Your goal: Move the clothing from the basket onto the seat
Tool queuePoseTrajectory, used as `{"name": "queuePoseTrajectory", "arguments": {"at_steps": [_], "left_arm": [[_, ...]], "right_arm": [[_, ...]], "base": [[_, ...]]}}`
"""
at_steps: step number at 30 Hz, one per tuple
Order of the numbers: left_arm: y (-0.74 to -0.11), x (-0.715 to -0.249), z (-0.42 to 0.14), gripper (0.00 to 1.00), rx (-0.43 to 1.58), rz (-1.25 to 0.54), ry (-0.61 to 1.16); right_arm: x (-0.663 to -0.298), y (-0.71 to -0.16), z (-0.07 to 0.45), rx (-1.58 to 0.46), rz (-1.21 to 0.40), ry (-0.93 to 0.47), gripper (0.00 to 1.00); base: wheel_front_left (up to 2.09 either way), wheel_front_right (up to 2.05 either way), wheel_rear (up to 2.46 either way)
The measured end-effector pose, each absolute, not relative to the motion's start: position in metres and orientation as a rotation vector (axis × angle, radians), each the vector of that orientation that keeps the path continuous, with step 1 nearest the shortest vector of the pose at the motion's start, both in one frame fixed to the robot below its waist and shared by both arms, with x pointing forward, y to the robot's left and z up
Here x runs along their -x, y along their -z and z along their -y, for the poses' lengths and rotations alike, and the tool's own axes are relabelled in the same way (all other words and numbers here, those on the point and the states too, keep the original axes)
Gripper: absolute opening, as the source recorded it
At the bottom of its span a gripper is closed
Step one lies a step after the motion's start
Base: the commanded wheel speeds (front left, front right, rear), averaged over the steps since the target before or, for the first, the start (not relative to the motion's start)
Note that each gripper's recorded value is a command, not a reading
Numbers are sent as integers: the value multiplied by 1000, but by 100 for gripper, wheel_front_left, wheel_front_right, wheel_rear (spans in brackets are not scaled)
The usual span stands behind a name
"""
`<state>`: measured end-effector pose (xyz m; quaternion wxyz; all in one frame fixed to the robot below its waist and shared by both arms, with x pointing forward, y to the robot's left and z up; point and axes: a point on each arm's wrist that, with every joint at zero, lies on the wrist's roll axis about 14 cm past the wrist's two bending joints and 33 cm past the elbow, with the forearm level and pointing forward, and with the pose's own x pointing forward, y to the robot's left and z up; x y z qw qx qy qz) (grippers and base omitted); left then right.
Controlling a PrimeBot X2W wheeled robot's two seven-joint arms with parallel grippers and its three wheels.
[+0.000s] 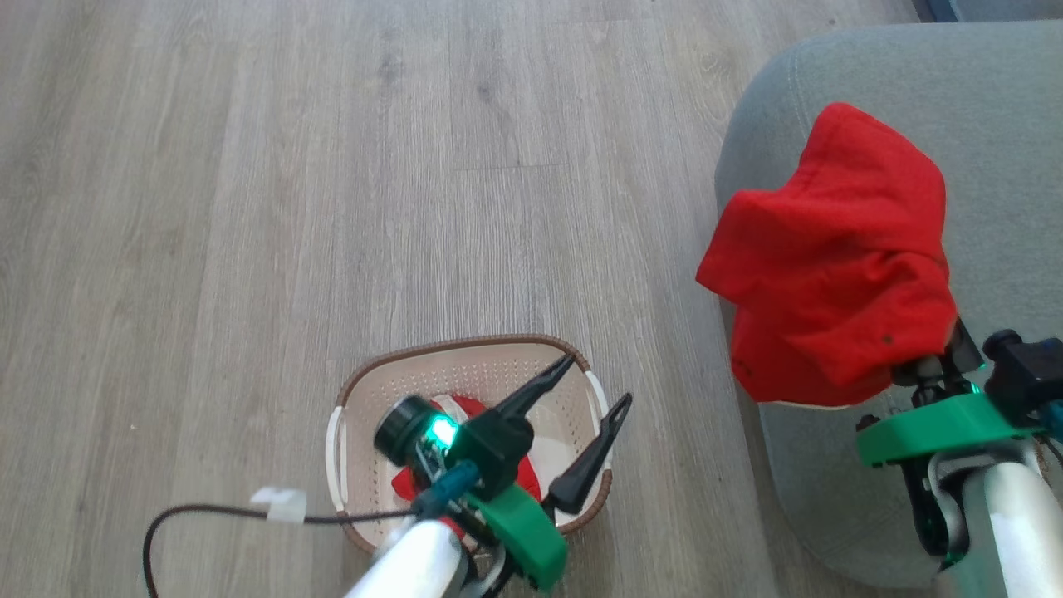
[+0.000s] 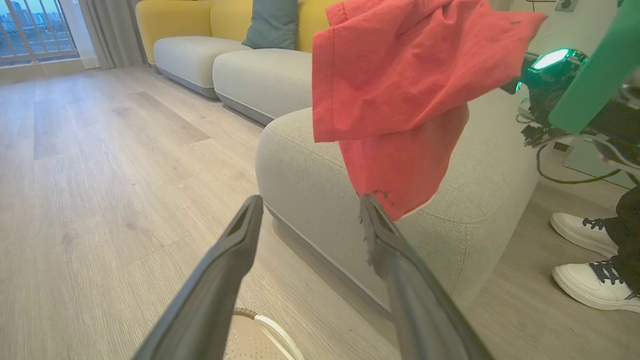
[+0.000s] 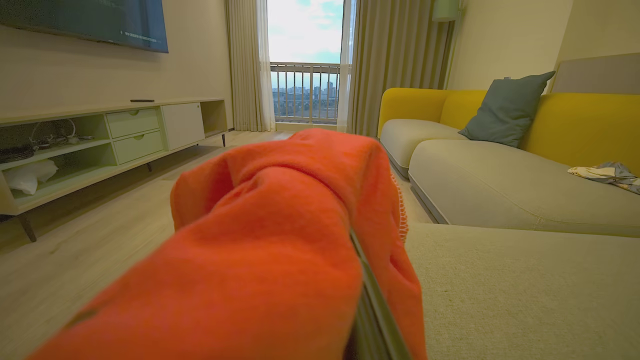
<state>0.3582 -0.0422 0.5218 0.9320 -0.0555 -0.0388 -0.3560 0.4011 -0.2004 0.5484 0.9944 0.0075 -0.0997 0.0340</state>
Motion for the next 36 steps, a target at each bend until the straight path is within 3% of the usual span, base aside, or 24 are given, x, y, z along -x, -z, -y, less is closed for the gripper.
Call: {"name": "queuePoseTrajectory", "arguments": {"at_steps": [21,36], "left_arm": [[-503,-360,31,100,141,24,669],[-510,-361,75,100,156,46,810]], "right_arm": [[-395,-534,215,-23,158,-23,0],[-366,-540,274,13,166,151,0]], "base": [[0,0,0],[0,0,0]]}}
